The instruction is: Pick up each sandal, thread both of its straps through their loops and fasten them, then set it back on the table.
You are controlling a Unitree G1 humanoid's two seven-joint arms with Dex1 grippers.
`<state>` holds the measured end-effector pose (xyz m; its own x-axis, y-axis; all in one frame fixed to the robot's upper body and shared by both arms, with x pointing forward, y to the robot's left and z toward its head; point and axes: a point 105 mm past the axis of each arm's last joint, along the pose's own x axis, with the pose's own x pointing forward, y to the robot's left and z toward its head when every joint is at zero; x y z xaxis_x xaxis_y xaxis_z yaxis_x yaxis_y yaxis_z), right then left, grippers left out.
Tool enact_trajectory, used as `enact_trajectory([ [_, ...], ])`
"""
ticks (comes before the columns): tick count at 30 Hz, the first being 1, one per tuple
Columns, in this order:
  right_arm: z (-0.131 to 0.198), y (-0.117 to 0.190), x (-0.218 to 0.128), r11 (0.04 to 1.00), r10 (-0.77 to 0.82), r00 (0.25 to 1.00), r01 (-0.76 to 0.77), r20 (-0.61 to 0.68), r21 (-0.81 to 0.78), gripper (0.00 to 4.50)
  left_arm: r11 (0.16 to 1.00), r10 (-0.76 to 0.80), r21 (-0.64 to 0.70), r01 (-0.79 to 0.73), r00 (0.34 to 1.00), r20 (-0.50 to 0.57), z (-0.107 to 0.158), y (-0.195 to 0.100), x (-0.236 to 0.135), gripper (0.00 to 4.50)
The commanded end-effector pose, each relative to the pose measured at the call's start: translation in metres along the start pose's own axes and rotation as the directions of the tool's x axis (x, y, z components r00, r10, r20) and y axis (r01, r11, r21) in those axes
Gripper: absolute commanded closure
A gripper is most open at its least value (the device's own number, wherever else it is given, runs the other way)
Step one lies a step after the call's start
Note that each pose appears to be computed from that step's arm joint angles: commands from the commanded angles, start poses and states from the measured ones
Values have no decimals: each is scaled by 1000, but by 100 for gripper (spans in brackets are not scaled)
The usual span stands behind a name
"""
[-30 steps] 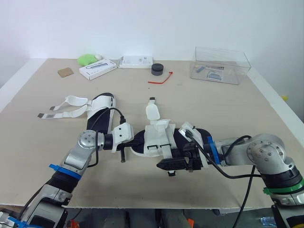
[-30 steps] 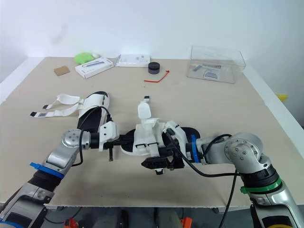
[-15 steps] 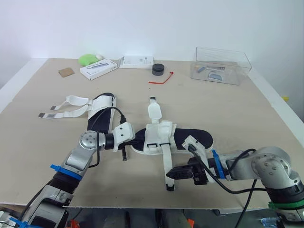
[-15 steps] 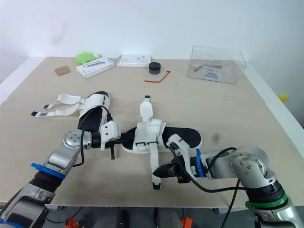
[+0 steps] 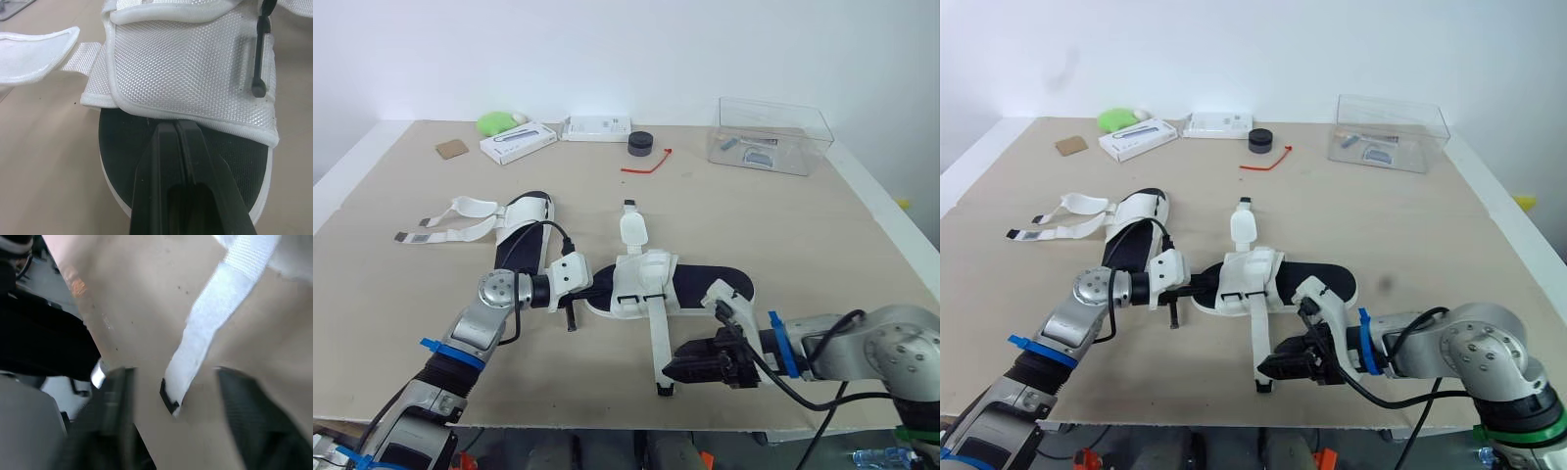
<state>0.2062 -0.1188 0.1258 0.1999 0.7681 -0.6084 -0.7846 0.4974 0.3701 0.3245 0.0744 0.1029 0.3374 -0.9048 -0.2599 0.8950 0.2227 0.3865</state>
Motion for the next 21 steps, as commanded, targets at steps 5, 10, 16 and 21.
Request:
enact_trajectory([
  [5,36,-2,-26,625,-4,977,170,215,-762,4,1000,-16,-19,14,996,-86,-21,-5,-2,450],
  [10,33,6,-17,44,112,975,186,190,-982,4,1000,-15,-17,13,996,-85,-21,-4,-1,450],
  [16,6,-14,4,-286,107,992,88,60,-954,4,1000,-17,-16,15,996,-84,-21,-5,0,450],
  [21,19,-16,16,-377,145,985,143,94,-915,4,1000,-16,-14,15,996,-87,-21,-5,-2,450],
])
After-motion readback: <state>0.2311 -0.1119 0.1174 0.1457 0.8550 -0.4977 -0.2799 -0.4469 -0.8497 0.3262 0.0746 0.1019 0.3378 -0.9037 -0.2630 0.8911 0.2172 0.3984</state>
